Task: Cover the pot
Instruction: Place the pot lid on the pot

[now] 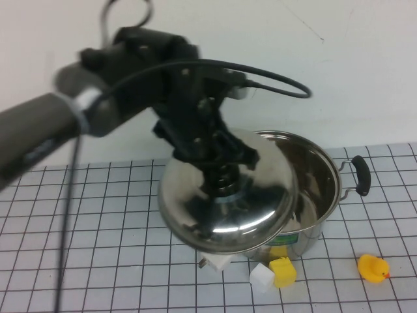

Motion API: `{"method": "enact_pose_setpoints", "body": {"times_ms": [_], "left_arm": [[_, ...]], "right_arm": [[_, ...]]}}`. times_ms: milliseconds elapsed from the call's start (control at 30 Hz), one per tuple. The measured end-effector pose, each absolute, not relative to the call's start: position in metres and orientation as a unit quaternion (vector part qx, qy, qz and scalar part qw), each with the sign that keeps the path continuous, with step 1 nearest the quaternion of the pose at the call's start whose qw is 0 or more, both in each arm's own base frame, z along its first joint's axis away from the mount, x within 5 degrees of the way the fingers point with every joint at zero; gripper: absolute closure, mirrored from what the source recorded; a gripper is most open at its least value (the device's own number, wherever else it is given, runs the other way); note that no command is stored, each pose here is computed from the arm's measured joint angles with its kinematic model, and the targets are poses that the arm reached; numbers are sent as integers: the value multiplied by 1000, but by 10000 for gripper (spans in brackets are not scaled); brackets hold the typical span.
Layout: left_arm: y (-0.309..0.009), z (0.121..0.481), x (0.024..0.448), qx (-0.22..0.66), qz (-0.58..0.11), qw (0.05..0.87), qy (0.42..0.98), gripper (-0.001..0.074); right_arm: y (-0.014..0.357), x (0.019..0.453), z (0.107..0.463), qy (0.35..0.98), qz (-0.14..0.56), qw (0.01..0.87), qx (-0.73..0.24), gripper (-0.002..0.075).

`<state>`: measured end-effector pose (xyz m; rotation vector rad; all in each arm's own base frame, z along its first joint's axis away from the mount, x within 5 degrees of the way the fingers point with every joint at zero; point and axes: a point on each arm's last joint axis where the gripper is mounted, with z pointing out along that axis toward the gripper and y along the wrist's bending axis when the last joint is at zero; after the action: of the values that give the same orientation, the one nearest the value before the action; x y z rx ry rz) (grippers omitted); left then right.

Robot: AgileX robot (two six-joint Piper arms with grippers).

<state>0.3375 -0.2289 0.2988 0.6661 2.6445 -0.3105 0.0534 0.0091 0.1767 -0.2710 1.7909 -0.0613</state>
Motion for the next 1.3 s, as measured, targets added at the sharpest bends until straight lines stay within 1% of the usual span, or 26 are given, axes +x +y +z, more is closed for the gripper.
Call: {"method": "enact_pose_setpoints", "body": {"times_ms": [100,233,400,533,767,1133,1300], "left_arm": [[-251,291,353,260,-98,198,940,412],[-275,293,365,279,-94,222,930,412],[-294,286,380,287,-94,238,923,412],[-302,279,387,290,-94,240,922,412],[-312,254,396,291,-95,228,924,412],[-313,255,397,292,-93,229,924,412],[-311,268,398,295,-82,235,923,412]], "right_arm": [[9,53,177,778,-27,617,-118,728],[9,53,177,778,-27,617,-118,728],[9,53,177,778,-27,617,-118,728],[9,53,177,778,-26,617,-116,728],[9,53,177,778,-26,617,-116,728],[9,53,177,778,-26,617,-116,728],[9,53,177,778,-26,617,-116,728]]}}
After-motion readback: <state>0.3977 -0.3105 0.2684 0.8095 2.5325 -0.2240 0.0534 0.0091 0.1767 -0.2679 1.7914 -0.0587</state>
